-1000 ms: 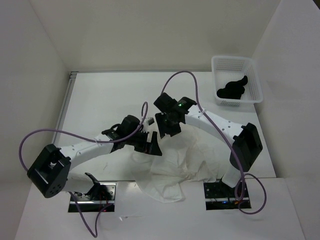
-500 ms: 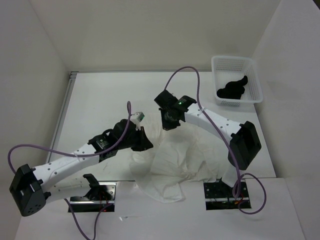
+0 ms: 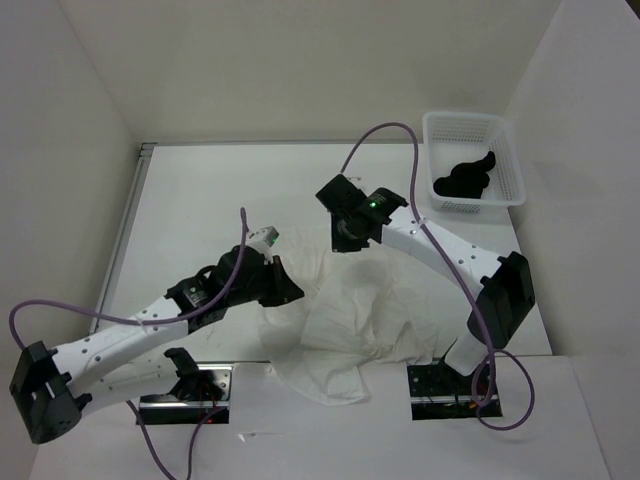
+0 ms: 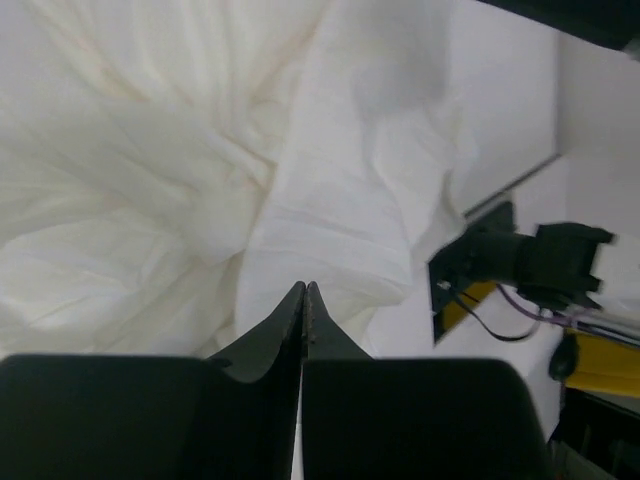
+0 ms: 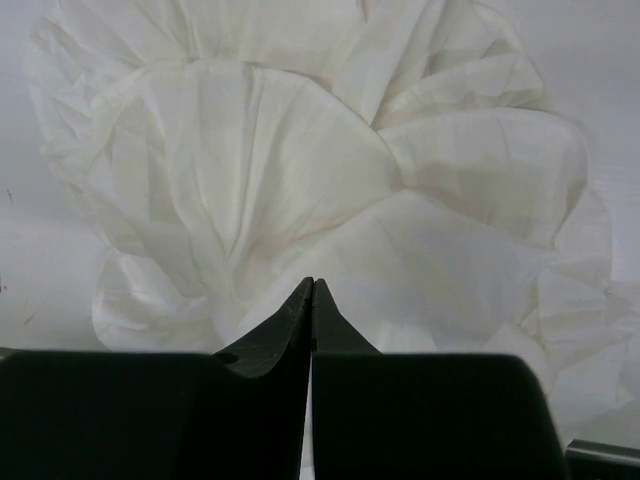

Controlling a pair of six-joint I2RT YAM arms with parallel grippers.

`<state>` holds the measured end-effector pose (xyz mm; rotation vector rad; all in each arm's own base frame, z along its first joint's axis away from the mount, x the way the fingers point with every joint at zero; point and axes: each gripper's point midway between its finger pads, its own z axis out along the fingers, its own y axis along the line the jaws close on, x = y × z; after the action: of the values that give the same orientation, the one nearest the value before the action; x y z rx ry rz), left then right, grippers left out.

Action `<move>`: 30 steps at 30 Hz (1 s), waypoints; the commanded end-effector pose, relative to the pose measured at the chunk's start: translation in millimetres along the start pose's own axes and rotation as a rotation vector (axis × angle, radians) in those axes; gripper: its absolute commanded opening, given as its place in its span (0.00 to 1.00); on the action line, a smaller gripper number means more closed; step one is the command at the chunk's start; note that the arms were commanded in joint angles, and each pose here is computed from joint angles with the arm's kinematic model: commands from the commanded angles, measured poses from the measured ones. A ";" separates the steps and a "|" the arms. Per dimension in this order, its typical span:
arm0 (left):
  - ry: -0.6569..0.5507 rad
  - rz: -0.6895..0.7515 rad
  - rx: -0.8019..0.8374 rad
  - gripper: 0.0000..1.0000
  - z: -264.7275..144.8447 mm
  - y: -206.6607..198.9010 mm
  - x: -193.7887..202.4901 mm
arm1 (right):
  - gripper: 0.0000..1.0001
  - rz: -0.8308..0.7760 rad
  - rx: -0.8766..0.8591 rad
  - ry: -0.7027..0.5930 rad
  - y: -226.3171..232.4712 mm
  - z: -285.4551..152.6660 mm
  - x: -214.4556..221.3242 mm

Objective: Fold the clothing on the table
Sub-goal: Flatten the skirt out

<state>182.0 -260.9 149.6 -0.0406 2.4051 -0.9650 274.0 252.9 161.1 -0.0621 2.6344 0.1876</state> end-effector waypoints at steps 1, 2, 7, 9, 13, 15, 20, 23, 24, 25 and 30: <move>-0.087 0.087 0.254 0.00 -25.0 -41.3 -10.5 | 0.02 0.053 0.014 -0.070 -10.6 -26.1 -13.3; -0.110 0.097 0.264 0.00 -28.8 -43.4 -14.5 | 0.02 0.053 0.021 -0.076 -11.9 -26.0 -14.3; -0.112 0.131 0.270 0.04 -29.4 -47.5 -17.2 | 0.00 0.059 0.036 -0.072 -16.6 -26.8 -11.0; -0.129 0.134 0.290 0.34 -30.4 -49.5 -18.8 | 0.00 0.057 0.057 -0.078 -20.8 -26.8 -11.4; -0.051 0.092 -0.029 0.50 -2.9 4.1 -11.8 | 0.00 0.057 0.073 -0.092 -25.3 -29.8 -13.1; -0.011 0.090 -0.126 0.51 8.1 22.6 -5.5 | 0.00 0.061 0.086 -0.084 -30.0 -26.6 -11.4; 0.065 0.161 -0.215 0.48 36.7 36.9 20.6 | 0.00 0.059 0.073 -0.063 -29.7 -21.9 -3.4; 0.058 0.191 -0.304 0.45 40.3 49.9 17.7 | 0.00 0.054 0.084 -0.050 -32.8 -18.3 1.9; 0.060 0.201 -0.364 0.45 37.8 62.9 18.8 | 0.00 0.056 0.079 -0.056 -32.8 -21.0 0.9; 0.060 0.204 -0.385 0.45 37.6 65.2 17.3 | 0.00 0.051 0.092 -0.041 -36.3 -19.0 6.1; 0.071 0.180 -0.397 0.45 40.6 77.4 30.8 | 0.00 0.072 0.097 -0.049 -43.8 -21.4 2.8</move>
<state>185.0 -240.9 64.1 0.0933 2.5973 -0.4494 263.1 218.6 159.9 0.0192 2.6328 0.0836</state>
